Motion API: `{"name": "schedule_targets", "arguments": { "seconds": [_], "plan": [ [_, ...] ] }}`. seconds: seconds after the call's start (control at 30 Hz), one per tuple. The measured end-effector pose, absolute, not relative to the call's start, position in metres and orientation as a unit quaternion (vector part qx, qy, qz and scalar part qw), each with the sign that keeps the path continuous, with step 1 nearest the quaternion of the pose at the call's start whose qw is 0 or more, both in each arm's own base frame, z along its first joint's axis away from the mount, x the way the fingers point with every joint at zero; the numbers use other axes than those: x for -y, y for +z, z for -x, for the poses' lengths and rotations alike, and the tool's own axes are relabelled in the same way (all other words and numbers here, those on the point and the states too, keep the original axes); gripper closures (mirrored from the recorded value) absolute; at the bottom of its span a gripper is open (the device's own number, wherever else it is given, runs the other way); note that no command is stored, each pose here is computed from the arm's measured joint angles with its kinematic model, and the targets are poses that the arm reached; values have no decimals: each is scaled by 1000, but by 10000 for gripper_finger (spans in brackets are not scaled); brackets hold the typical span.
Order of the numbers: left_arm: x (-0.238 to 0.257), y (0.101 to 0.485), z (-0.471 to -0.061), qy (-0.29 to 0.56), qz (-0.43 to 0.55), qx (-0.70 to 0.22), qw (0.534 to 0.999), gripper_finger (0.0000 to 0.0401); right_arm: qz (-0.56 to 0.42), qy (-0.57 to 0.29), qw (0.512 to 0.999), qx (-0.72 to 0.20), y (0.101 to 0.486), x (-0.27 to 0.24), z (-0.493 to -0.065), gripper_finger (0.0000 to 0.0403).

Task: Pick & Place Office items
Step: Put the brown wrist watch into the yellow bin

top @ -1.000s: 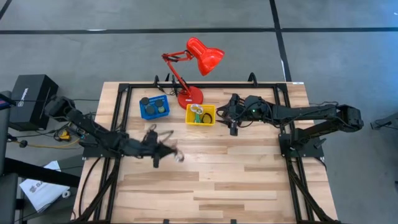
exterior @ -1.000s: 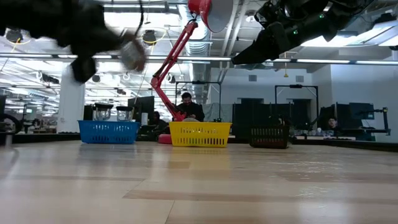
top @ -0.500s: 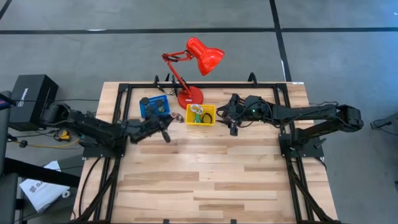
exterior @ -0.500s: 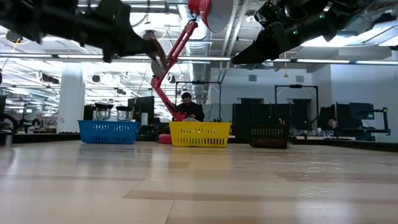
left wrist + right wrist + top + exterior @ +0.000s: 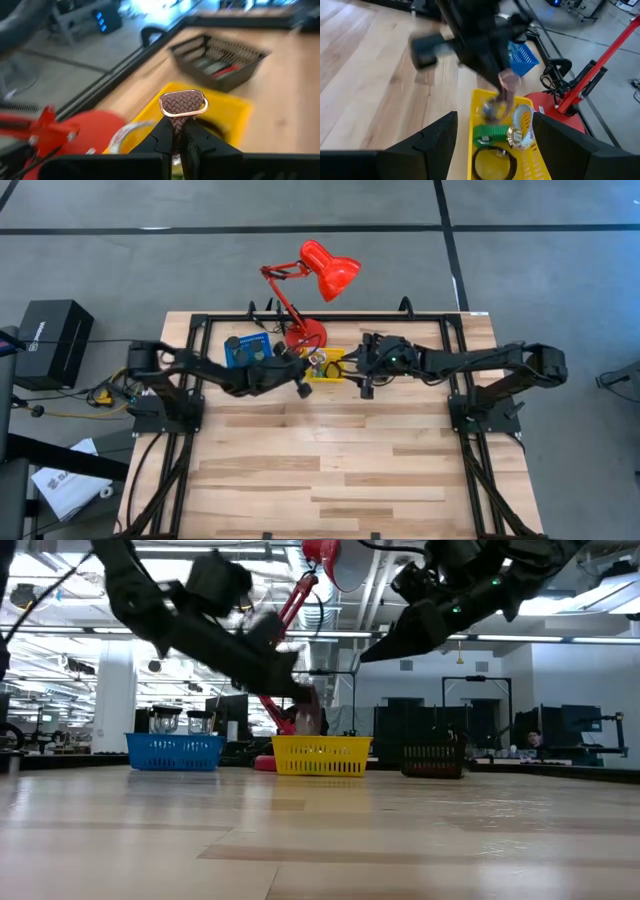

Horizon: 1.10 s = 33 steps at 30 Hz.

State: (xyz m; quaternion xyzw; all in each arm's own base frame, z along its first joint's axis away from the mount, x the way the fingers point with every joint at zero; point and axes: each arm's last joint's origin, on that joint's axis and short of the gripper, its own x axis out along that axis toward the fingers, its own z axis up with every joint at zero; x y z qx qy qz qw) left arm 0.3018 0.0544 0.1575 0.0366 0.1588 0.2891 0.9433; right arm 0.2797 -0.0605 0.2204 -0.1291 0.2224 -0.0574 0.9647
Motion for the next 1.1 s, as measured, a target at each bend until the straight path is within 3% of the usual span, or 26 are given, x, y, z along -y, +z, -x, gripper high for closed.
{"name": "schedule_targets", "arguments": {
  "seconds": [0.17,0.53,1.1],
  "plan": [
    [-64,139,-307,303,-38,-195,932,394,128,-55,961,-239,220,61,-282,154],
    [-62,154,-295,296,-43,-237,924,386,121,-48,952,-276,215,60,-276,154],
    [-61,159,-290,299,-21,-241,923,268,119,-49,954,-272,216,60,-277,154]
  ]
}}
